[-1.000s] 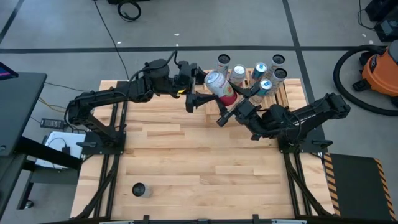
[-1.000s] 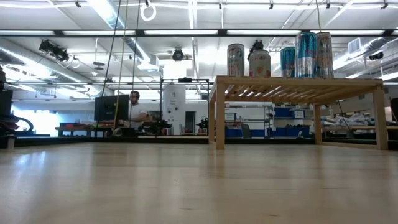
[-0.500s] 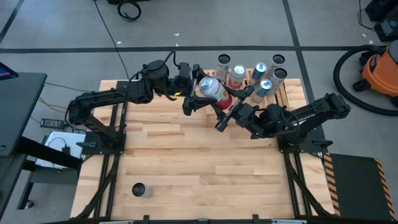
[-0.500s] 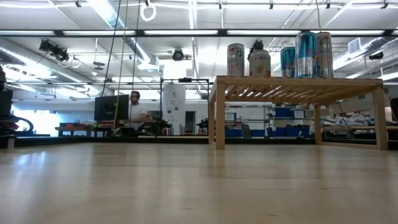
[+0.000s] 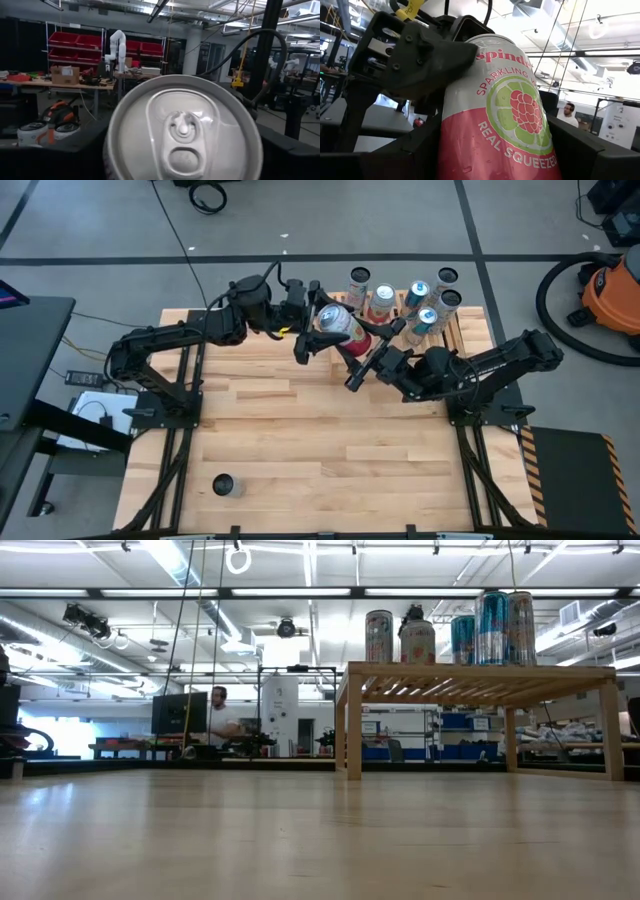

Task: Place canned beverage on shelf
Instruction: Put the pink-white soda can on the shelf aligned with the other pink-white soda can

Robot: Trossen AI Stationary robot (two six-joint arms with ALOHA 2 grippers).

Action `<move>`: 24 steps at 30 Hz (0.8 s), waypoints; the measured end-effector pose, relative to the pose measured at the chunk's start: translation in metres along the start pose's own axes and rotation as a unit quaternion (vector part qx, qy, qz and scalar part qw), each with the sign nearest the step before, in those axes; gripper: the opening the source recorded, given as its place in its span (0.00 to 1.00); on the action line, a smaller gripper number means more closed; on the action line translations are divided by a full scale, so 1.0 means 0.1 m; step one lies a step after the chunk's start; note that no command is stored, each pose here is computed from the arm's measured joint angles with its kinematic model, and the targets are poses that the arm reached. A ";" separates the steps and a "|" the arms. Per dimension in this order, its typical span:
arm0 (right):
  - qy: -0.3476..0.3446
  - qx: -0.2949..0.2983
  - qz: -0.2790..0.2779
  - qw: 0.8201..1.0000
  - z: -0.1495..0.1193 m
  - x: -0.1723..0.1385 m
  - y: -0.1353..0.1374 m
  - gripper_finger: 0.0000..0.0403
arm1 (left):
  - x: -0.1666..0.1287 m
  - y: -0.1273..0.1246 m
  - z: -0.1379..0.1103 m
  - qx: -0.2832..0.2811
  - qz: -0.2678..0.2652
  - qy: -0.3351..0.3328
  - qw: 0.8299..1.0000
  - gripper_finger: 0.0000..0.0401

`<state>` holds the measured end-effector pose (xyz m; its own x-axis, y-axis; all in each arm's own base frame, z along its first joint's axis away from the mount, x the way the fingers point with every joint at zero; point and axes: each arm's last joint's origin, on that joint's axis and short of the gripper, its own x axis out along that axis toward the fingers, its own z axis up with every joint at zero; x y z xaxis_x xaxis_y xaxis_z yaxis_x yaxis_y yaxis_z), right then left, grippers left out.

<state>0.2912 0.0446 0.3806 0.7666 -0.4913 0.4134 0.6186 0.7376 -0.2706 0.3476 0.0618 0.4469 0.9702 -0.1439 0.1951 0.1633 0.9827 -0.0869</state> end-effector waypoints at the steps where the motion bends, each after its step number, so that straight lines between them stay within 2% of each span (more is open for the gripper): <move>1: 0.002 0.000 0.001 1.000 0.00 0.00 0.00 0.73 | 0.00 0.00 0.00 0.000 0.000 0.001 1.000 0.81; 4: 0.004 0.000 0.000 1.000 -0.01 0.00 0.00 0.73 | 0.00 0.00 0.00 -0.001 0.000 0.002 1.000 0.74; 9: 0.006 -0.003 -0.001 1.000 -0.01 0.00 0.00 0.73 | 0.00 0.00 -0.01 -0.001 0.000 0.003 1.000 0.73; 18: 0.025 -0.014 -0.014 0.999 -0.03 0.00 0.01 0.88 | 0.00 0.01 -0.03 0.015 0.002 0.014 1.000 0.73; 24: 0.037 -0.019 -0.024 0.999 -0.04 0.00 0.00 0.90 | 0.00 0.01 -0.03 0.017 0.004 0.016 1.000 0.73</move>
<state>0.2917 0.0434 0.3773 0.7459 -0.5590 0.3622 0.6597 0.6951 -0.2858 0.3485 0.0622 0.4434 0.9768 -0.1391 0.1626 0.1498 0.9871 -0.0559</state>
